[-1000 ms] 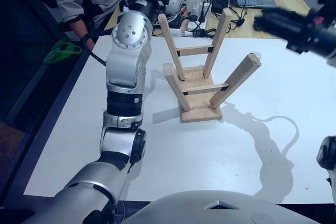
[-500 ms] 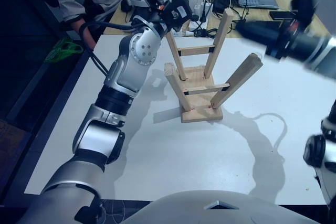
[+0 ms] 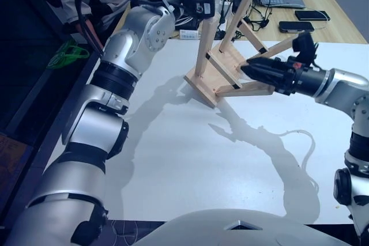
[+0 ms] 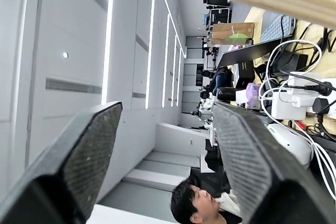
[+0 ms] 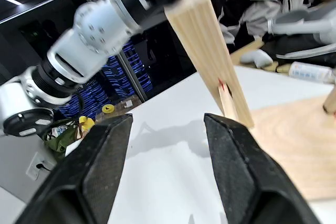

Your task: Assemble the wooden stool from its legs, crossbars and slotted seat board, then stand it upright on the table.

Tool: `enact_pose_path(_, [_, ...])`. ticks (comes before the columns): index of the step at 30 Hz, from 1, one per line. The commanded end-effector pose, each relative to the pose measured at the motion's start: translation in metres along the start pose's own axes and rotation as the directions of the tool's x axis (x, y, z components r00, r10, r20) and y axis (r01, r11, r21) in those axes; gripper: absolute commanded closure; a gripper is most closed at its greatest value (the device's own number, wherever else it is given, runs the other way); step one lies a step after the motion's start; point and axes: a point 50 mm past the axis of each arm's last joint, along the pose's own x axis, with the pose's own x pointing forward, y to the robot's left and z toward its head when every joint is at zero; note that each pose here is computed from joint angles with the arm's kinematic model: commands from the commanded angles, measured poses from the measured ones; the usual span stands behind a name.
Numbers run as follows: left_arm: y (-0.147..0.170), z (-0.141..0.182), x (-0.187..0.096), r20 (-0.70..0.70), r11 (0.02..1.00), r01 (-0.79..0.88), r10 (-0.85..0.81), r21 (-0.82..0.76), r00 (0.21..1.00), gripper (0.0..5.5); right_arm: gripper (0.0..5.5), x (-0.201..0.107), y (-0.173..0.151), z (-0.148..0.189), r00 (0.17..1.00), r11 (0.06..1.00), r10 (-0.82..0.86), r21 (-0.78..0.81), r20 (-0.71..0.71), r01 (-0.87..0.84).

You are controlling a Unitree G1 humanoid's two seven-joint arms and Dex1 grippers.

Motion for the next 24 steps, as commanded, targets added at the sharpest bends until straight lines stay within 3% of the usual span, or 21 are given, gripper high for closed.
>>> enact_pose_path(1, [0.005, 0.001, 0.007, 0.020, 1.000, 0.002, -0.002, 0.011, 1.000, 2.34, 2.96, 0.003, 0.003, 0.018, 0.998, 1.000, 0.017, -0.026, 0.055, -0.015])
enact_pose_path(6, [0.010, -0.002, 0.013, 0.005, 0.999, 0.023, -0.023, 0.032, 1.000, 2.34, 2.96, 0.006, 0.004, 0.033, 0.995, 0.998, 0.037, -0.045, 0.089, -0.033])
enact_pose_path(9, [0.019, -0.005, 0.018, 0.006, 0.982, 0.033, -0.035, 0.186, 0.999, 2.34, 2.96, 0.004, 0.002, 0.040, 0.993, 0.998, 0.028, -0.052, 0.113, -0.023])
enact_pose_path(12, [0.028, -0.011, 0.021, 0.005, 0.926, 0.048, -0.054, 0.373, 0.999, 2.34, 2.96, 0.002, -0.005, 0.070, 0.959, 0.999, -0.021, -0.023, 0.281, 0.029])
enact_pose_path(15, [0.030, -0.015, 0.022, 0.011, 0.896, 0.054, -0.065, 0.441, 0.998, 2.34, 2.96, -0.004, -0.017, 0.090, 0.906, 0.992, -0.124, 0.044, 0.405, 0.116])
enact_pose_path(21, [0.026, -0.018, 0.021, 0.028, 0.865, 0.069, -0.095, 0.497, 0.995, 2.34, 2.96, -0.003, -0.020, 0.077, 0.922, 0.986, -0.167, 0.046, 0.348, 0.161])
enact_pose_path(24, [0.022, -0.021, 0.020, 0.026, 0.801, 0.116, -0.162, 0.588, 0.986, 2.34, 2.96, -0.003, -0.019, 0.070, 0.934, 0.986, -0.168, 0.041, 0.314, 0.163])
